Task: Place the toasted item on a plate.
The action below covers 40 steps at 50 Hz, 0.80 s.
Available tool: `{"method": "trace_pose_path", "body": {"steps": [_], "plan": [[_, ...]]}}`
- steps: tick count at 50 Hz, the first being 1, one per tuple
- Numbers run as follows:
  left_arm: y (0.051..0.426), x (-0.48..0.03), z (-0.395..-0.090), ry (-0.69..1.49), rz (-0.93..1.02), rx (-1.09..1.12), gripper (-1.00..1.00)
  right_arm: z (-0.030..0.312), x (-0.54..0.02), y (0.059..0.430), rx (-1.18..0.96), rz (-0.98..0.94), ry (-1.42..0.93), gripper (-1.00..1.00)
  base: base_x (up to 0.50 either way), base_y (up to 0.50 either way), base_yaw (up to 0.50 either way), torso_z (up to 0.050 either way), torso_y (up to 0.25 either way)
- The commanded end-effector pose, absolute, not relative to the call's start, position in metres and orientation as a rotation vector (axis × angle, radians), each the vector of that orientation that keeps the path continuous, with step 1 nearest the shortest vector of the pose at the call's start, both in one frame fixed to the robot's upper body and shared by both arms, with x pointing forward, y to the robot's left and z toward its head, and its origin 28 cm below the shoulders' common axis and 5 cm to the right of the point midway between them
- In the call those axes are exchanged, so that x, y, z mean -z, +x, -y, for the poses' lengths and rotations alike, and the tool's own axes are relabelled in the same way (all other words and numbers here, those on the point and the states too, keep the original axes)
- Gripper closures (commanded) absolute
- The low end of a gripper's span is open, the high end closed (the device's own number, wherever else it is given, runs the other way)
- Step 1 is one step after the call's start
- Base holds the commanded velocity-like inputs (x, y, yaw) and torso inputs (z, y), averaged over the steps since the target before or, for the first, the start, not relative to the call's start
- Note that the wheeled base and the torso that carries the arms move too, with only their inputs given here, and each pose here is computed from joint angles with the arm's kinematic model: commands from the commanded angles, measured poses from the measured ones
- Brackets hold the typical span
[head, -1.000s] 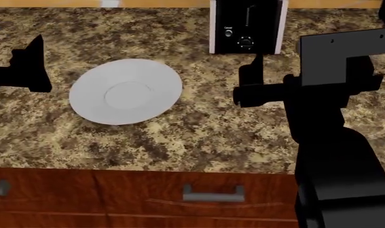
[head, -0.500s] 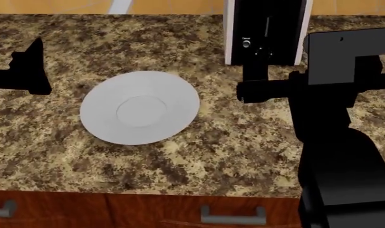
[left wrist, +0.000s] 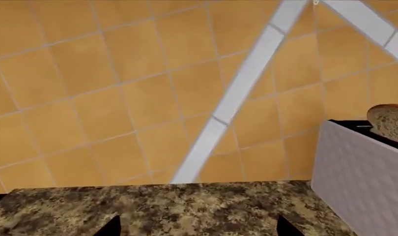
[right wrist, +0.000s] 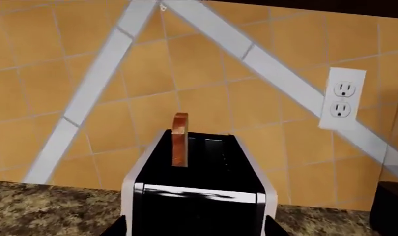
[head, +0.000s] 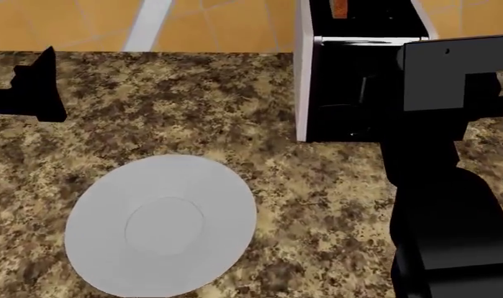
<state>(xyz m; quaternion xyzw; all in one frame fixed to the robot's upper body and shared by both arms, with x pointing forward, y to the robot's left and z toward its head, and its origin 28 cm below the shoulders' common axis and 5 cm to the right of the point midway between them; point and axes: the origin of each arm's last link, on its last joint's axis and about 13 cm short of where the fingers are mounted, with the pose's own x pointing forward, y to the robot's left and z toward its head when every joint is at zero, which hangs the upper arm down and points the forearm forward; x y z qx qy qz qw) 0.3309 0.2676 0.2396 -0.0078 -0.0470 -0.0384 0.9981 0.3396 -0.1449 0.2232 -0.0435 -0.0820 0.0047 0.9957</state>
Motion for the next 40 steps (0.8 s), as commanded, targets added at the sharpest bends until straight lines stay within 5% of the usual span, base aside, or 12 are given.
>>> {"method": "trace_pose_path", "body": {"steps": [1, 24, 40], "plan": [[0.3294, -0.2397, -0.2679, -0.017, 0.096, 0.076, -1.00, 0.1447, -0.2224, 0.3388, -0.010, 0.163, -0.089, -1.00, 0.50, 0.00, 0.00, 0.000, 0.000], [0.3263, -0.2382, -0.2682, -0.018, 0.097, 0.074, -1.00, 0.1449, -0.2219, 0.3362, -0.007, 0.159, -0.086, -1.00, 0.50, 0.00, 0.00, 0.000, 0.001], [0.3277, -0.2352, -0.2689, -0.022, 0.091, 0.073, -1.00, 0.1436, -0.2229, 0.3360, -0.016, 0.152, -0.088, -1.00, 0.00, 0.00, 0.00, 0.000, 0.000]]}}
